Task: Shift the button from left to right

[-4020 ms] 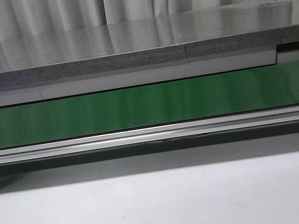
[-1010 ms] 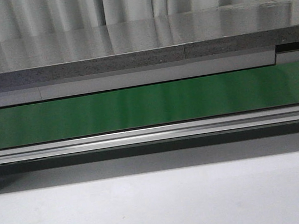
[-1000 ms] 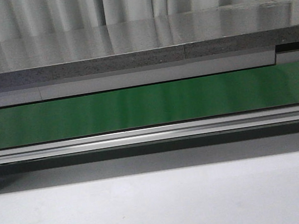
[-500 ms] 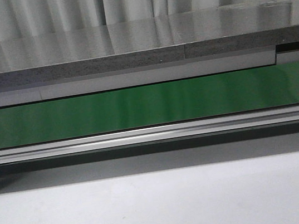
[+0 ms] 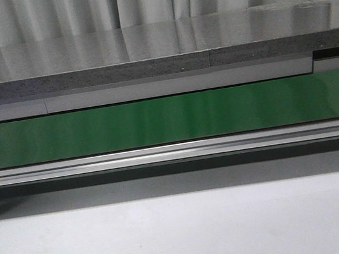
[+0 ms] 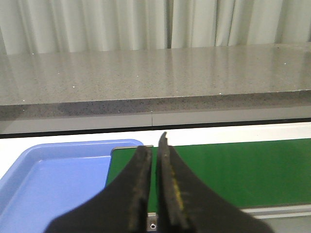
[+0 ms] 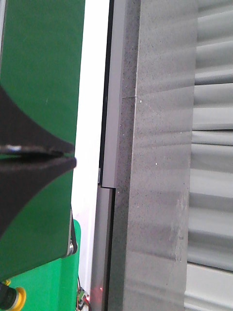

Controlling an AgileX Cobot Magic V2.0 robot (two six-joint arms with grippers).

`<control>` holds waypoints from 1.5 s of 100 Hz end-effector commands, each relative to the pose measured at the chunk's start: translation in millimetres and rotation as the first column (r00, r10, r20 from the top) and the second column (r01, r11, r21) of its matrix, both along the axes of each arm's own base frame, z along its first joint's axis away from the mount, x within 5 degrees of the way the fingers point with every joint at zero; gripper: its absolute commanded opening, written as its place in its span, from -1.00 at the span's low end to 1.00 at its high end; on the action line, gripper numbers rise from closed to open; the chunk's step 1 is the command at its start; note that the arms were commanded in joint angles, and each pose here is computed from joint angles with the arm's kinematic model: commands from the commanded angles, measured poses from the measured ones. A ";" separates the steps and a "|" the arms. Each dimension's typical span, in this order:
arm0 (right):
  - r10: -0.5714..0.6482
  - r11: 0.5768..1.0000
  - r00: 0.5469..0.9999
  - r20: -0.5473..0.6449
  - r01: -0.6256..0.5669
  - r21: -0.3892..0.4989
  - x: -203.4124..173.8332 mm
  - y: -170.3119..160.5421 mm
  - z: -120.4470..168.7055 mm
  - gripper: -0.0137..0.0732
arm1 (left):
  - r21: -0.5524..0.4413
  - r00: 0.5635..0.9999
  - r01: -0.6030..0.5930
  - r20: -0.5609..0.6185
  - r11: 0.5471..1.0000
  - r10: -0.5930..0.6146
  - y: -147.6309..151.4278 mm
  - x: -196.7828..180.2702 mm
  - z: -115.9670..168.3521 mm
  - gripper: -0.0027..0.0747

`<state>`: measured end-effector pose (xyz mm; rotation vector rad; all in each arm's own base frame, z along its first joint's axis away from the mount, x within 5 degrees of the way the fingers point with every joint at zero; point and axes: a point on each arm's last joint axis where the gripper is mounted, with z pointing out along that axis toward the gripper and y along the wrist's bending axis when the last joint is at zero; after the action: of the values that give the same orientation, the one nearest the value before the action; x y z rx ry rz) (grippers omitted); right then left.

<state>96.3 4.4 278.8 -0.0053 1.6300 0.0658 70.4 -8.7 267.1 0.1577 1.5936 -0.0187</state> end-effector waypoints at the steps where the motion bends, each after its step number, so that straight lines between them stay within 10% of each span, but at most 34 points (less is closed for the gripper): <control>1: -0.001 1.000 0.995 0.104 0.000 0.007 -0.3 -0.1 16.5 -0.84 | -0.019 0.996 -0.013 0.089 1.000 0.014 1.4 -0.2 15.3 -0.92; 150: 0.004 0.998 0.992 0.127 0.004 -0.063 -40.9 -1.9 -75.8 -0.84 | -0.019 0.996 -0.013 0.089 1.000 0.014 1.4 -0.2 15.3 -0.92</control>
<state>57.0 2.5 195.2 -0.0446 1.5963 0.0252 70.4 -8.7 267.1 0.1577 1.5936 -0.0187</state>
